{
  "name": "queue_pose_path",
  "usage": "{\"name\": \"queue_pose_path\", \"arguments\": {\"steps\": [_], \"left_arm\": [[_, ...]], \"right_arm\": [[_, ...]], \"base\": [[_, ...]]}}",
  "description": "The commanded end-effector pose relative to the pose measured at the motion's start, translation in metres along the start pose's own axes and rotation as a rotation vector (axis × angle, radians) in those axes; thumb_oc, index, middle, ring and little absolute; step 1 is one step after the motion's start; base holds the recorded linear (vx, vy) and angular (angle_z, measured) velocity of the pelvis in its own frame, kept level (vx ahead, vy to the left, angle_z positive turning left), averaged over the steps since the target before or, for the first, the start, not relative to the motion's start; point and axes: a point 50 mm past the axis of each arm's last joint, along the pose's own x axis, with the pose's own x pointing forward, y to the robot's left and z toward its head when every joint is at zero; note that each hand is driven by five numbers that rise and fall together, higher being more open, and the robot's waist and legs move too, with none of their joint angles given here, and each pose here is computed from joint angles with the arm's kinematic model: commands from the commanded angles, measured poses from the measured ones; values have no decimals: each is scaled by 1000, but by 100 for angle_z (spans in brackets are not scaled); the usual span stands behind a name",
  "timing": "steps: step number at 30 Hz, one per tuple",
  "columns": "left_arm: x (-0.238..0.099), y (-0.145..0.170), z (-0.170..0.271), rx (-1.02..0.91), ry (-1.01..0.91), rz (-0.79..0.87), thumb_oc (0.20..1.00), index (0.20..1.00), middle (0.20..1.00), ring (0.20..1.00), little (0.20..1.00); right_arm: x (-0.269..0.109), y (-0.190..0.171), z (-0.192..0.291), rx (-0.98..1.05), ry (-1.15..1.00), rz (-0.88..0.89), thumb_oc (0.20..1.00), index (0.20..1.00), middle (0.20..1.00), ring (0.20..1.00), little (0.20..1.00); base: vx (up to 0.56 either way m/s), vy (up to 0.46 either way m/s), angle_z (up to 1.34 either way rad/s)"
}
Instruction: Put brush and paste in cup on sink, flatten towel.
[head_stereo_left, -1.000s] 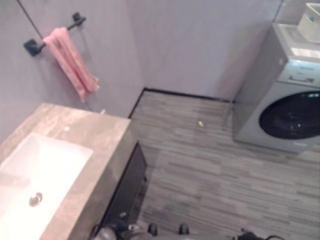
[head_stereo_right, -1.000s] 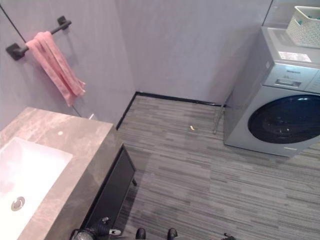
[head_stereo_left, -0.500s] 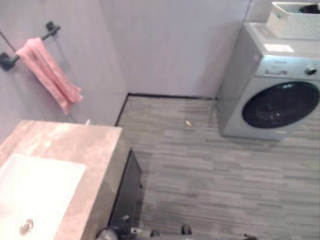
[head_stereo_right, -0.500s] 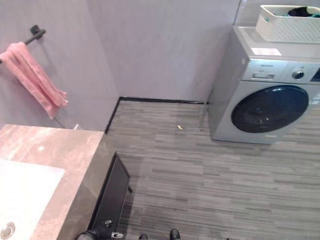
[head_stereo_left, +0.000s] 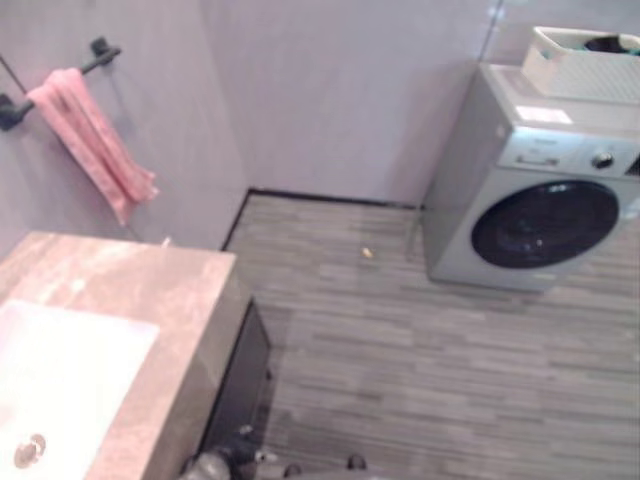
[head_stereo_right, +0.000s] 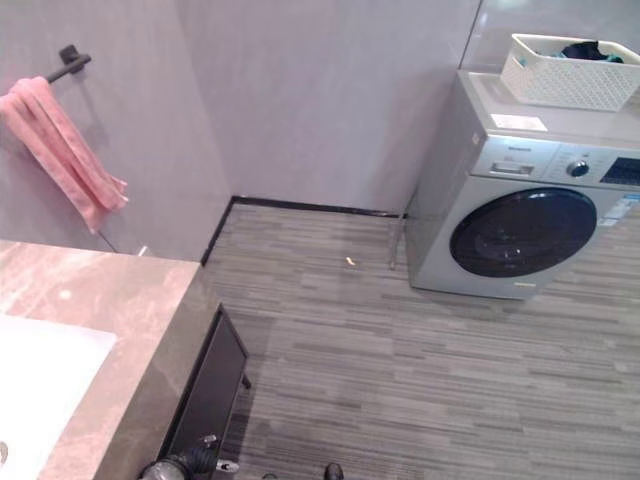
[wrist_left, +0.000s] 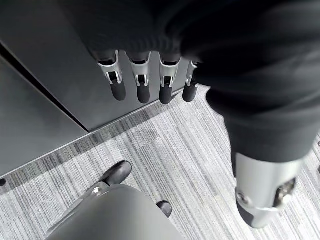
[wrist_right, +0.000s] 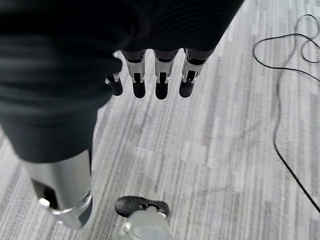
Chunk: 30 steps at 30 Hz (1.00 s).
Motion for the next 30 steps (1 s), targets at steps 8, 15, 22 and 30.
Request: {"name": "queue_pose_path", "arguments": {"steps": [8, 15, 22, 30], "left_arm": [[4, 21, 12, -87, -1, 87, 1000, 1000, 1000, 1000, 1000], [4, 14, 13, -117, -4, 81, 1000, 1000, 1000, 1000, 1000], [1, 2, -2, -171, 32, 63, 1000, 1000, 1000, 1000, 1000], [-4, -4, -21, -208, 88, 64, 1000, 1000, 1000, 1000, 1000]], "right_arm": [[1, -3, 23, 6, -88, -28, 1000, 1000, 1000, 1000, 1000], [1, -4, 28, 2, -112, -36, 1000, 1000, 1000, 1000, 1000], [1, 10, 25, -47, -121, -13, 1000, 1000, 1000, 1000, 1000], [0, 25, 31, -93, -145, 14, 1000, 1000, 1000, 1000, 1000]], "base": [[-28, -183, 15], [6, -132, 11], [106, -38, 10], [360, 46, -11]]}}
